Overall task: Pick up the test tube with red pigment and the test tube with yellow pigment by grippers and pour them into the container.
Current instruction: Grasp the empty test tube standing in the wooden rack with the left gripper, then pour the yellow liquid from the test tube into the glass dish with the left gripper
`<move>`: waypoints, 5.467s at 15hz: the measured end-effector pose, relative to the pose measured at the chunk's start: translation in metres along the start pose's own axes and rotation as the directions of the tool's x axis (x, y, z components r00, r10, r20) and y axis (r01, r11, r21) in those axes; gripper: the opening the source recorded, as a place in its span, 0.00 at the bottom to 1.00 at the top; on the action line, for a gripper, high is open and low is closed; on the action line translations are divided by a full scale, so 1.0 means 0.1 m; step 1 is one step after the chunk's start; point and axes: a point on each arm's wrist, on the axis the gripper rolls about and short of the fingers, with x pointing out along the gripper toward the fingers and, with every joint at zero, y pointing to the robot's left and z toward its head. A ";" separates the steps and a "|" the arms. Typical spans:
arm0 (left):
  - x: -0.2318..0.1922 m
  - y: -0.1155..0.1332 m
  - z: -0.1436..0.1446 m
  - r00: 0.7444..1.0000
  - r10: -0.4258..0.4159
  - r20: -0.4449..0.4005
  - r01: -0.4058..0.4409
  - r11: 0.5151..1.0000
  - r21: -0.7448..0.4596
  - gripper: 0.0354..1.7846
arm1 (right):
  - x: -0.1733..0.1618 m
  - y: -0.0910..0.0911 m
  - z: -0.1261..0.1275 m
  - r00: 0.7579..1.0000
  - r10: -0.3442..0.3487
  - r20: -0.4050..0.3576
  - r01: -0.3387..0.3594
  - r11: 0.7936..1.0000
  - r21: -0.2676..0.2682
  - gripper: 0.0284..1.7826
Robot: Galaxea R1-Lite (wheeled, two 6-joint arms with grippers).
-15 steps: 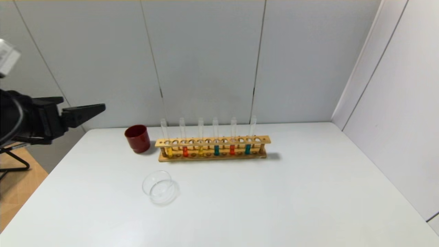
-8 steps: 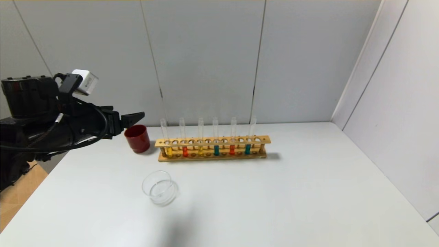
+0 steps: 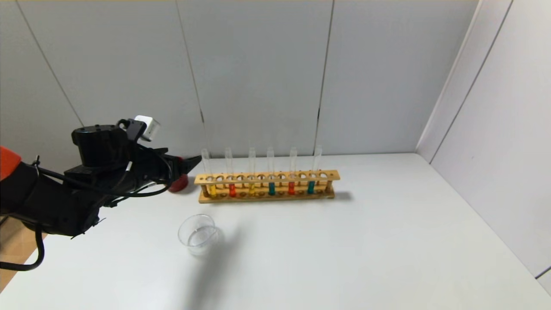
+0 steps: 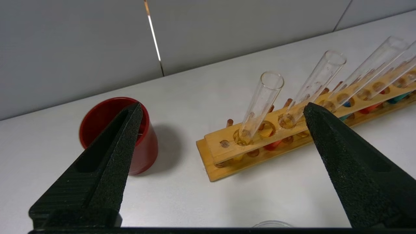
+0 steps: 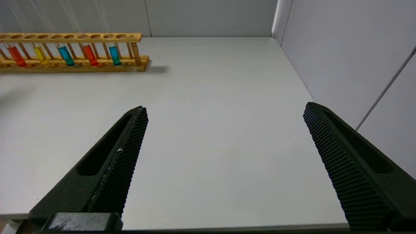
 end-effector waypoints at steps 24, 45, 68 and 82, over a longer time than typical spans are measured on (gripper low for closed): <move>0.75 -0.13 -0.46 0.992 -0.090 -0.089 0.090 0.996 -0.007 0.56 | 0.00 0.00 0.00 1.000 0.000 0.000 0.000 1.000 0.000 0.98; 0.28 -0.25 0.77 0.990 -0.046 0.132 0.017 0.976 0.217 0.17 | 0.00 0.00 0.00 1.000 0.000 0.000 0.000 1.000 0.000 0.98; -0.77 0.10 0.74 0.987 -0.137 0.079 0.064 0.802 0.594 0.17 | 0.00 0.00 0.00 1.000 0.000 0.000 0.000 1.000 0.000 0.98; -0.81 0.09 0.46 0.981 -0.188 -0.044 0.133 0.490 0.862 0.17 | 0.00 0.00 0.00 1.000 0.000 0.000 0.000 1.000 0.000 0.98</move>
